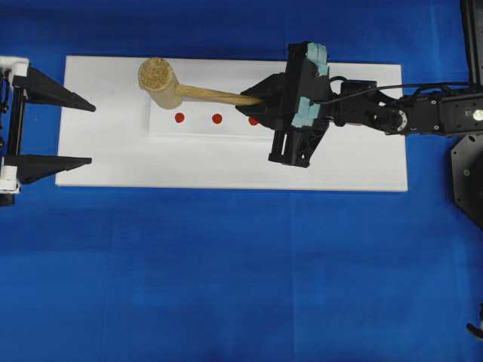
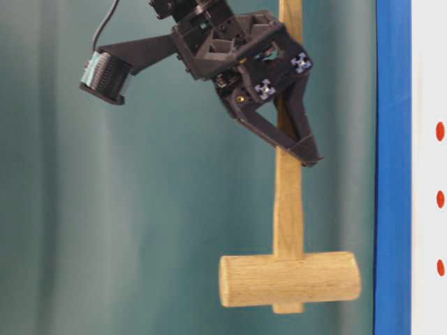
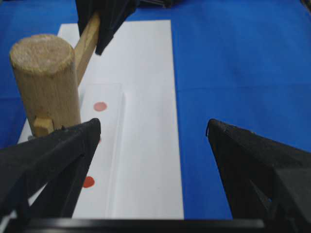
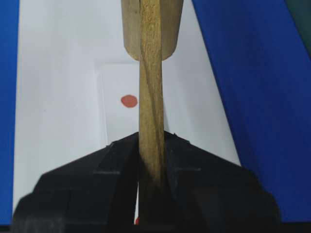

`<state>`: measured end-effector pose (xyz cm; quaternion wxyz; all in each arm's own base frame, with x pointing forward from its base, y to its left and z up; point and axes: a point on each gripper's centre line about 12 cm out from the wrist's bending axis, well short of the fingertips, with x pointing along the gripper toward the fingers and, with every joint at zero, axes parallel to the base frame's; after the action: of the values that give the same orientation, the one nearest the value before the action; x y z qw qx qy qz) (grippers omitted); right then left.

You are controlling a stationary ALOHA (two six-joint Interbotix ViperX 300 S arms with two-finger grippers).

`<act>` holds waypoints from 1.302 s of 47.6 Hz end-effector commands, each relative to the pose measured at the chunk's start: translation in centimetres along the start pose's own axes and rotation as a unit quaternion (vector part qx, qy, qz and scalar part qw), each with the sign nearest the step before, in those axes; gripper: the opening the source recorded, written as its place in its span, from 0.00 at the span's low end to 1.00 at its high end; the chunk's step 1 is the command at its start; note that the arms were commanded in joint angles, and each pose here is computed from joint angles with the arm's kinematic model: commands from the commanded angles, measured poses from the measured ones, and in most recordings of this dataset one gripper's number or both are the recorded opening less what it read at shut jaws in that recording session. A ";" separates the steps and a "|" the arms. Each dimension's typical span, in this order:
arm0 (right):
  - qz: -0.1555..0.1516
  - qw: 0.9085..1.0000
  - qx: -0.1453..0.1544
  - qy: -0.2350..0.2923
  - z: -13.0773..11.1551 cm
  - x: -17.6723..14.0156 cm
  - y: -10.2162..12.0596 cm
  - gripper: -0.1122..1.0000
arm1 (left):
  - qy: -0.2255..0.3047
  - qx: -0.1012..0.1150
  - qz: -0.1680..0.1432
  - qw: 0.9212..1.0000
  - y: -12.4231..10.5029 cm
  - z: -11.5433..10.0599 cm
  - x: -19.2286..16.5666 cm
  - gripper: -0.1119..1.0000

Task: Hit the mark with a hammer.
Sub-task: 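Swing the mallet head down onto the red dots with right gripper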

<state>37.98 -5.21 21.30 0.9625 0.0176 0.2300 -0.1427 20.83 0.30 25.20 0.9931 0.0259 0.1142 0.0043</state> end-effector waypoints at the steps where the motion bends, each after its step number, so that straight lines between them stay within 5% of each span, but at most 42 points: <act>1: 0.003 1.000 0.007 -0.004 0.6 0.3 0.1 0.12 | -0.007 -0.001 0.001 1.000 0.1 0.5 0.0 0.90; 17: -0.002 0.994 0.027 0.103 -6.0 4.1 0.6 0.12 | -0.008 0.000 0.001 1.000 0.1 0.5 0.0 0.90; 28: -0.005 0.997 0.028 0.072 -4.2 2.9 0.3 0.12 | -0.008 -0.001 0.003 1.000 0.1 0.4 0.0 0.90; 42: 0.000 0.999 0.039 -0.009 0.2 -2.6 -0.6 0.12 | -0.007 -0.001 0.006 1.000 0.3 0.4 0.0 0.90; 62: 0.001 0.999 0.045 -0.020 -1.1 -6.1 -1.2 0.12 | -0.010 -0.002 0.009 1.000 0.4 0.5 0.0 0.90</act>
<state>31.86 -4.58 22.07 0.9623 0.0588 0.2201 -0.1487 20.82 0.55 25.30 0.9932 0.0260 0.1128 0.0103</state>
